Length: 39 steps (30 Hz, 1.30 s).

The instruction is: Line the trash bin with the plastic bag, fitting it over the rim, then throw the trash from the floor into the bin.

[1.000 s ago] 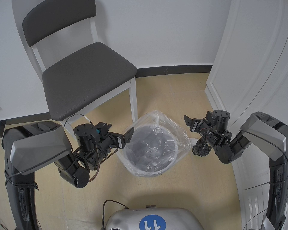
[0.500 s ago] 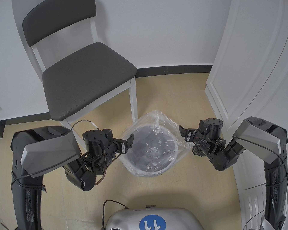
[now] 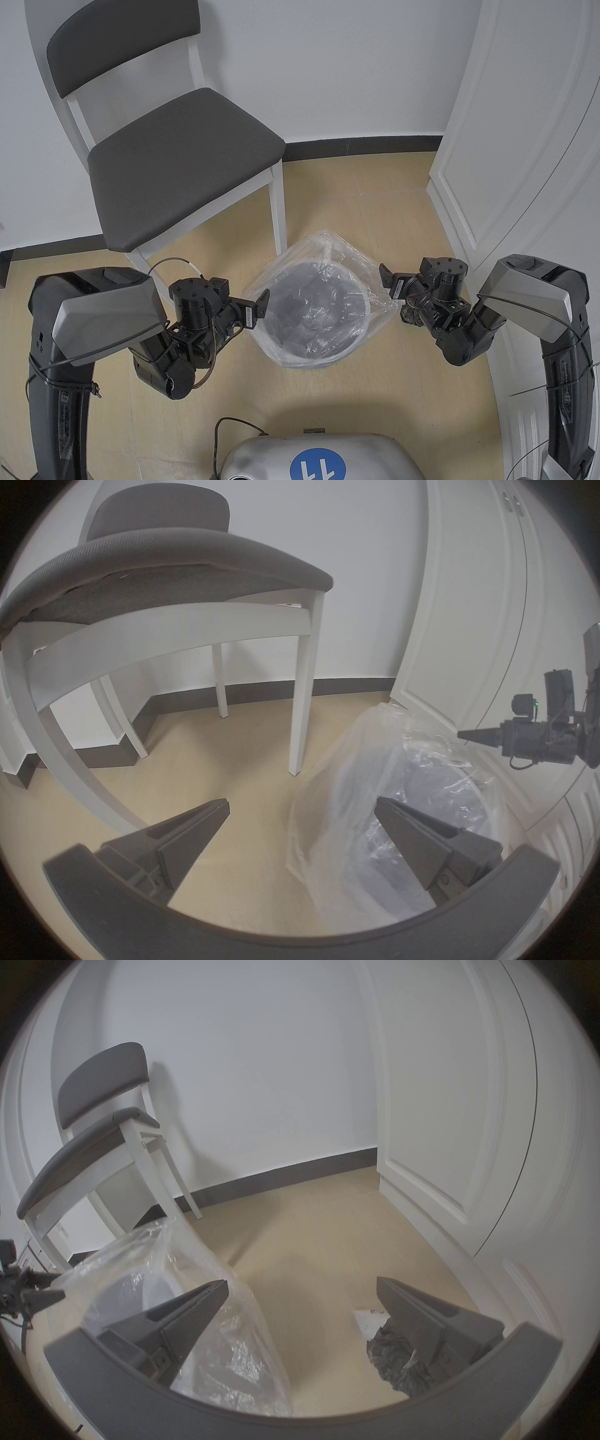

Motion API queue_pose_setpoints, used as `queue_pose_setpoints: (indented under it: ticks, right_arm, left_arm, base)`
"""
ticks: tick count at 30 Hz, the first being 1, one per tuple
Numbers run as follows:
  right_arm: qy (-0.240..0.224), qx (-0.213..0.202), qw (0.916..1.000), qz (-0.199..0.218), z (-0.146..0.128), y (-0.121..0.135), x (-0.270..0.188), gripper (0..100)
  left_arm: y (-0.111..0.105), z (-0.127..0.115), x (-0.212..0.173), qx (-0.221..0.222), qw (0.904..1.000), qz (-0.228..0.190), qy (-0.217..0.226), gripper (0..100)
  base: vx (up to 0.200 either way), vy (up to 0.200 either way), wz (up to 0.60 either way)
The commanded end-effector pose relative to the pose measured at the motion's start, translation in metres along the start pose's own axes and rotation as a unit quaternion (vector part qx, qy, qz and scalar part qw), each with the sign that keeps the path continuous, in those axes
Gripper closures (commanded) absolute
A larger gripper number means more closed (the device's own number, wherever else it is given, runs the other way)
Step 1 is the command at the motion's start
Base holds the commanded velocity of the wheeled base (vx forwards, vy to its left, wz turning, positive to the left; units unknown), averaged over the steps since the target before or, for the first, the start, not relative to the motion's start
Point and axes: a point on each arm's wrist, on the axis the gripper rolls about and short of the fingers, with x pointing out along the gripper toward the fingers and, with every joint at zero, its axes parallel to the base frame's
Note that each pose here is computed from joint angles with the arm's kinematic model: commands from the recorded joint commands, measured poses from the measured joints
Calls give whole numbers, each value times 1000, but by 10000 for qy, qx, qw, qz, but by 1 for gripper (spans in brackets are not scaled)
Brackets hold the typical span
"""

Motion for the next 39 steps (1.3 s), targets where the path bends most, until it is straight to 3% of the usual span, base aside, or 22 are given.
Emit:
queue_pose_setpoints:
  ticks: [1,18,24,39]
  right_arm:
    - [149,-39,9999,-15,-14,-2,3,0]
    - [307,-83,9995,20,-44,-2,17,0]
    - [401,-82,9992,-5,-66,-4,25,0]
    - [747,-133,9971,95,-96,-8,27,0]
  left_arm:
    - [10,-4,5,-7,9999,129,19,0]
    - [39,-30,40,-92,9985,529,-57,0]
    - [39,-38,50,-103,9981,597,-88,0]
    - [38,-68,53,-30,9974,632,355,0]
  base:
    - [0,0,0]
    - [0,0,0]
    - [0,0,0]
    - [0,0,0]
